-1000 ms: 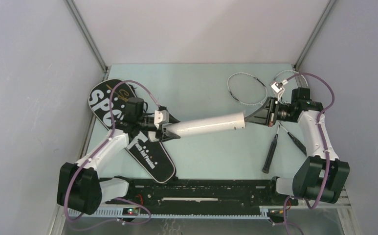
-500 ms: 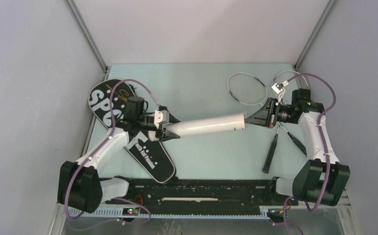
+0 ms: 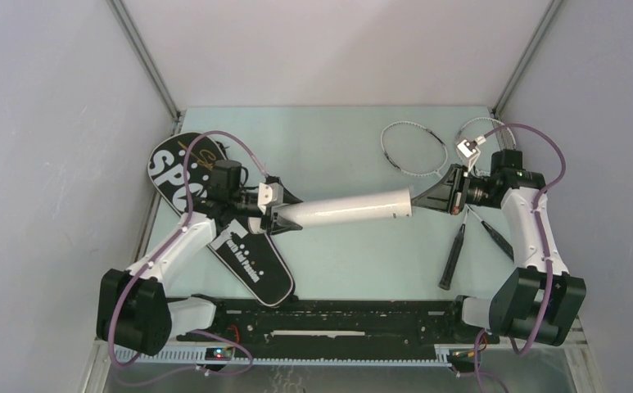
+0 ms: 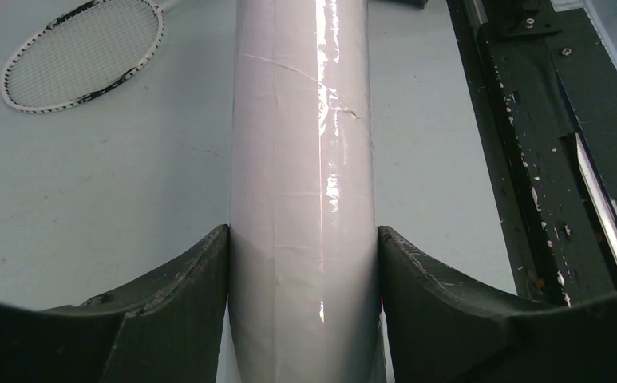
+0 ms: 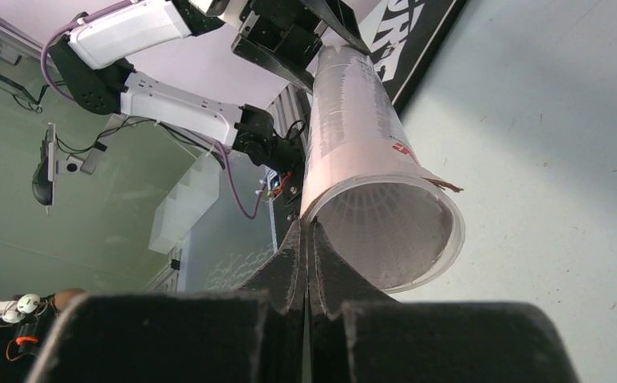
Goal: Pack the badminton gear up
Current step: Close the lid on the shuttle tube.
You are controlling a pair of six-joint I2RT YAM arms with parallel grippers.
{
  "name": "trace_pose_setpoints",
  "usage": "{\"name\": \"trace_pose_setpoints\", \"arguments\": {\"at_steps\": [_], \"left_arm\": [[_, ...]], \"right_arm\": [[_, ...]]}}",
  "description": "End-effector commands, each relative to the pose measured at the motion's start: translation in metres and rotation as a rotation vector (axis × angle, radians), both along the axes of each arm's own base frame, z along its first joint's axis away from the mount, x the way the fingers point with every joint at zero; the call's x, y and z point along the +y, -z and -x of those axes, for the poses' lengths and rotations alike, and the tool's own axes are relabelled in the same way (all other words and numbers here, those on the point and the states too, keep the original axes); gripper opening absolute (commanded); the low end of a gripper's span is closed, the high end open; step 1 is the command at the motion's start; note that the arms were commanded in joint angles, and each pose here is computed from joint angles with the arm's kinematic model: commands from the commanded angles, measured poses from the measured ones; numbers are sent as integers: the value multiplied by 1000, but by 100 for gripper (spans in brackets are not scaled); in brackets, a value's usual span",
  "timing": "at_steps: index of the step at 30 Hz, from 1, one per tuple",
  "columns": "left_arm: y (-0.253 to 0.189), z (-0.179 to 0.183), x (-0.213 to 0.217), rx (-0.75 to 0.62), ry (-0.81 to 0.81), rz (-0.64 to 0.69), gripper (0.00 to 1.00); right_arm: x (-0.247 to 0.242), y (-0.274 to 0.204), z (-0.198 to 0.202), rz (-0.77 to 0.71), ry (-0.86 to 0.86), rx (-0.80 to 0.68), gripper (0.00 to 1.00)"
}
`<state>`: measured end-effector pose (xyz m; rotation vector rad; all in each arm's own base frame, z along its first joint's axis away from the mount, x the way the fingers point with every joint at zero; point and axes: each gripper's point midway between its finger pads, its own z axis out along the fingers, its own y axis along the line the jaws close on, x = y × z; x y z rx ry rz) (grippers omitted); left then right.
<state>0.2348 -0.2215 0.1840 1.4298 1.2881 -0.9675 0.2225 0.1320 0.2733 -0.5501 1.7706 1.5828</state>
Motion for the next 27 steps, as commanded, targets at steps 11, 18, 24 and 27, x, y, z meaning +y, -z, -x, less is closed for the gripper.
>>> {"name": "trace_pose_setpoints", "arguments": {"at_steps": [11, 18, 24, 27], "left_arm": [[-43, -11, -4, -123, 44, 66, 45], [-39, -14, -3, -130, 44, 45, 46], [-34, -13, -3, -128, 59, 31, 46], [-31, -13, -3, -127, 69, 25, 46]], "right_arm": [[2, -18, 9, -32, -8, -73, 0], [9, -19, 17, -19, -39, -85, 0], [13, -22, 19, -31, -59, -89, 0], [12, -26, 18, -50, -57, -91, 0]]}}
